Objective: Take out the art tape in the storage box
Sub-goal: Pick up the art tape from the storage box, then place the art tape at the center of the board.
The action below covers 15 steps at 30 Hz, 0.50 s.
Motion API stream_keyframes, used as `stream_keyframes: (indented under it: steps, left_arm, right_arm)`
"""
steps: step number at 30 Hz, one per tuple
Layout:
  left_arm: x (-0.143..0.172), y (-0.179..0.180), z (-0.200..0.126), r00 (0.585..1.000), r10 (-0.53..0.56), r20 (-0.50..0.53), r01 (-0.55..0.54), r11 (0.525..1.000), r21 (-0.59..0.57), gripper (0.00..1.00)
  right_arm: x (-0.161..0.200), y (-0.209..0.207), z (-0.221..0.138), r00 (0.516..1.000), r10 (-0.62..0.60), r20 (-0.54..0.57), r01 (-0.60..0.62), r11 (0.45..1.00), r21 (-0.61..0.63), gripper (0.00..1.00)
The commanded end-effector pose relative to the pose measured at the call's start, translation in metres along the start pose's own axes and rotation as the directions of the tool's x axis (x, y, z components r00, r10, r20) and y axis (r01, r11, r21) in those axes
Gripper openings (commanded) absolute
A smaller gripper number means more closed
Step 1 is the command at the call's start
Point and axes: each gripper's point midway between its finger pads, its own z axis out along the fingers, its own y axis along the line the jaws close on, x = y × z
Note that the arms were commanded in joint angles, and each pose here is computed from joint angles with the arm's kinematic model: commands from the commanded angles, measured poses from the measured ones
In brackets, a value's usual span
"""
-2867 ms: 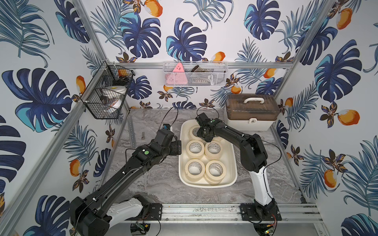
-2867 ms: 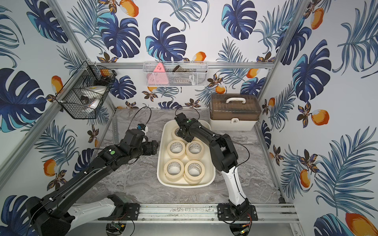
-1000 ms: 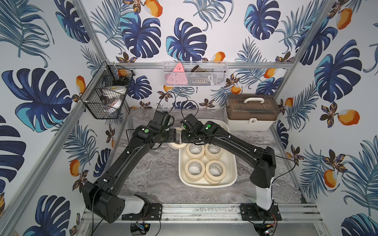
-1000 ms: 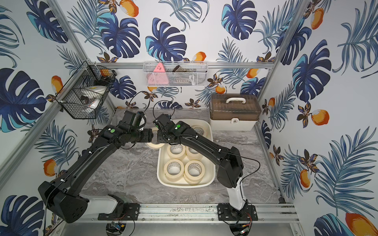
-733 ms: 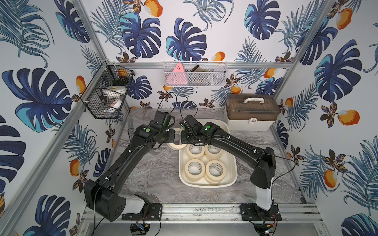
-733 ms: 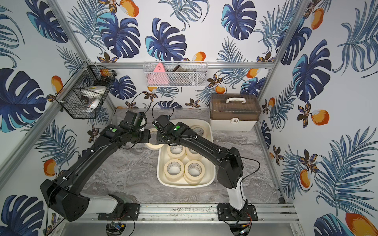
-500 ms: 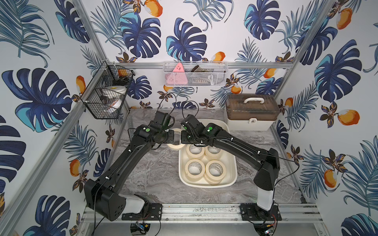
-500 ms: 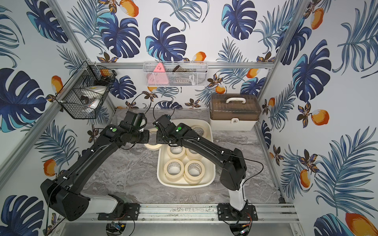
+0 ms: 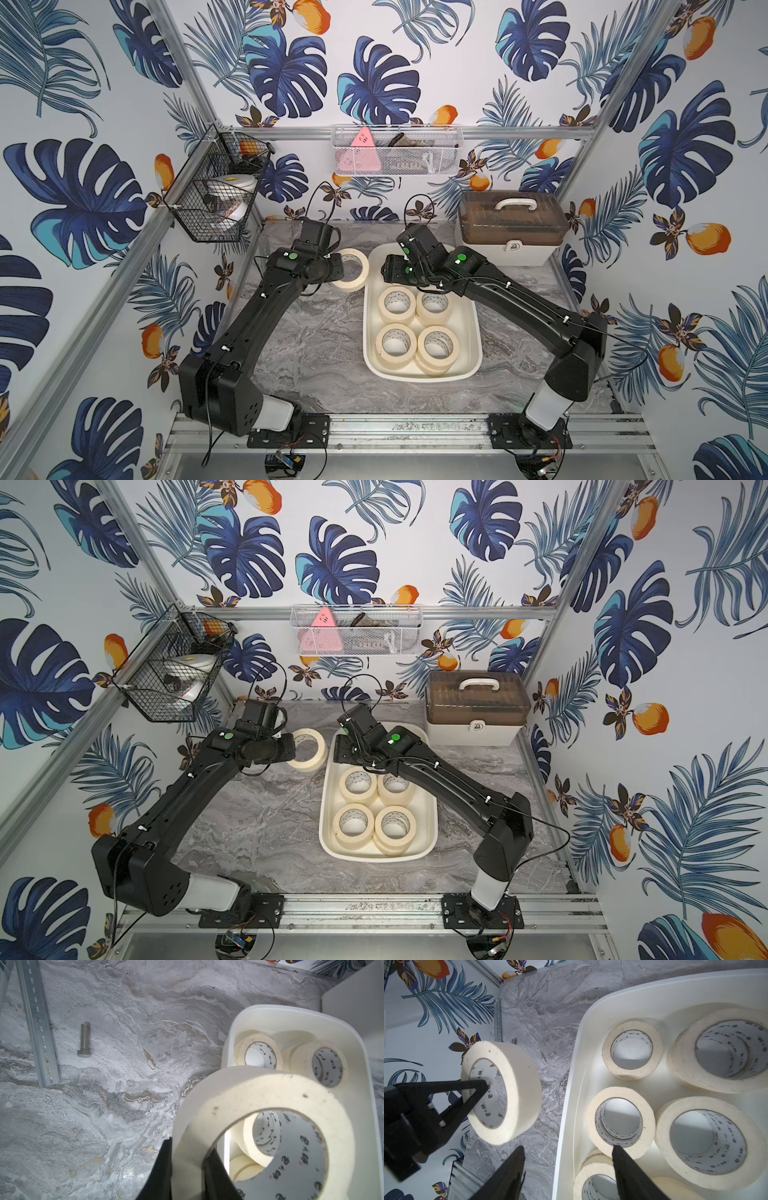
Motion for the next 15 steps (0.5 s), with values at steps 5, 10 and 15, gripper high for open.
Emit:
stream_keyframes:
  steps: [5, 10, 15]
  left_arm:
    - [-0.024, 0.019, 0.036, 0.984, -0.173, 0.036, 0.174, 0.984, -0.024, 0.0]
    - [-0.019, 0.027, 0.06, 0.975, -0.222, -0.004, 0.222, 0.975, -0.027, 0.0]
    - [-0.008, 0.041, 0.091, 0.967, -0.254, -0.025, 0.25, 0.963, -0.096, 0.0]
  right_arm:
    - [-0.008, -0.042, -0.016, 0.997, 0.071, 0.005, -0.071, 0.997, 0.023, 0.69]
    - [-0.011, -0.077, -0.024, 0.993, 0.122, 0.005, -0.122, 0.991, 0.054, 0.7]
    - [-0.009, -0.108, -0.029, 0.988, 0.155, 0.002, -0.154, 0.983, 0.101, 0.7]
